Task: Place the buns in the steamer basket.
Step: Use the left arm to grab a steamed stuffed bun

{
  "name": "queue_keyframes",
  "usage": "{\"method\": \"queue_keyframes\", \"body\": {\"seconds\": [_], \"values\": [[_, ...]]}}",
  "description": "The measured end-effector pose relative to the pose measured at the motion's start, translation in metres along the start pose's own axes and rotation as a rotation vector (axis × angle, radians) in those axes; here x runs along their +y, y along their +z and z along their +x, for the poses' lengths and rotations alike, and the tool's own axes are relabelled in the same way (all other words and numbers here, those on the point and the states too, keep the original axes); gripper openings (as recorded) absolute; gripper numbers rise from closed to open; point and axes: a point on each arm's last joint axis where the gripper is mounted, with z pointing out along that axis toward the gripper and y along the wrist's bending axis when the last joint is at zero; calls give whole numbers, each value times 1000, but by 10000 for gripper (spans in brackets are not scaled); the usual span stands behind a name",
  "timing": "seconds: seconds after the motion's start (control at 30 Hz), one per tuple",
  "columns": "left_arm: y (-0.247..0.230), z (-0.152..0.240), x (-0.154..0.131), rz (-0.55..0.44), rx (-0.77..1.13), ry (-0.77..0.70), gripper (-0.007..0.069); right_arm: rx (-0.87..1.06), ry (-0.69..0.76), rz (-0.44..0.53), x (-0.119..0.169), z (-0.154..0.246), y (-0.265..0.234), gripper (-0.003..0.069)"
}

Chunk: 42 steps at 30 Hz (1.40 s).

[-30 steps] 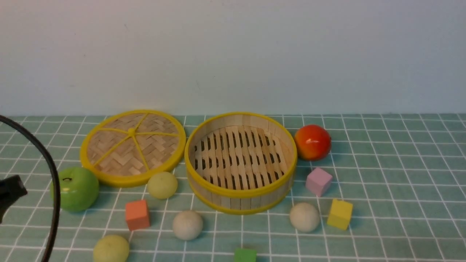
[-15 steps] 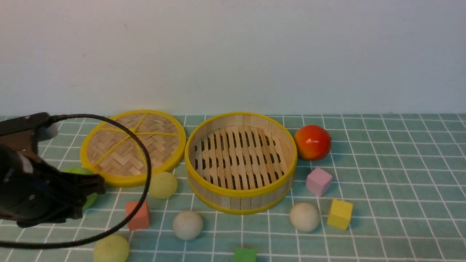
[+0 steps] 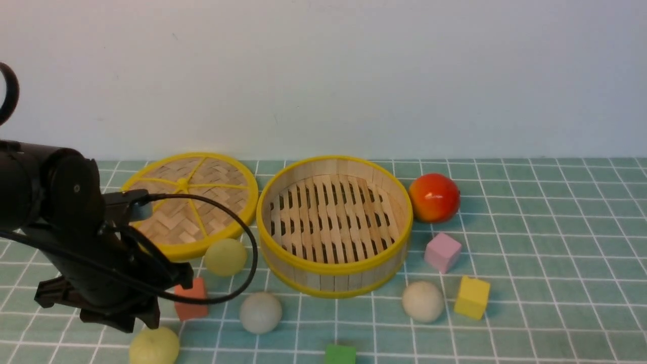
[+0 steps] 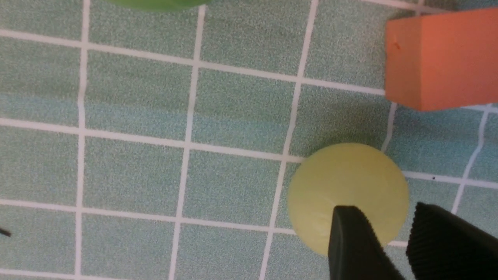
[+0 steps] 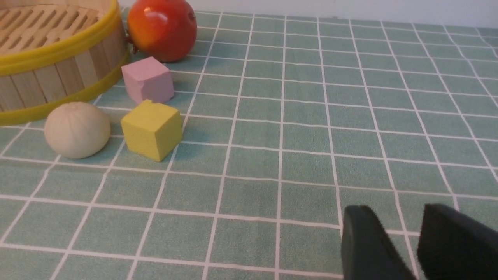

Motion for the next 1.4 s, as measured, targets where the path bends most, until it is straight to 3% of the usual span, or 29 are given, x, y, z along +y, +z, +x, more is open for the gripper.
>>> {"method": "queue_keyframes", "body": {"seconds": [1.4], "values": [[29, -1, -2, -9, 82, -29, 248, 0, 0, 0, 0, 0, 0, 239]]}}
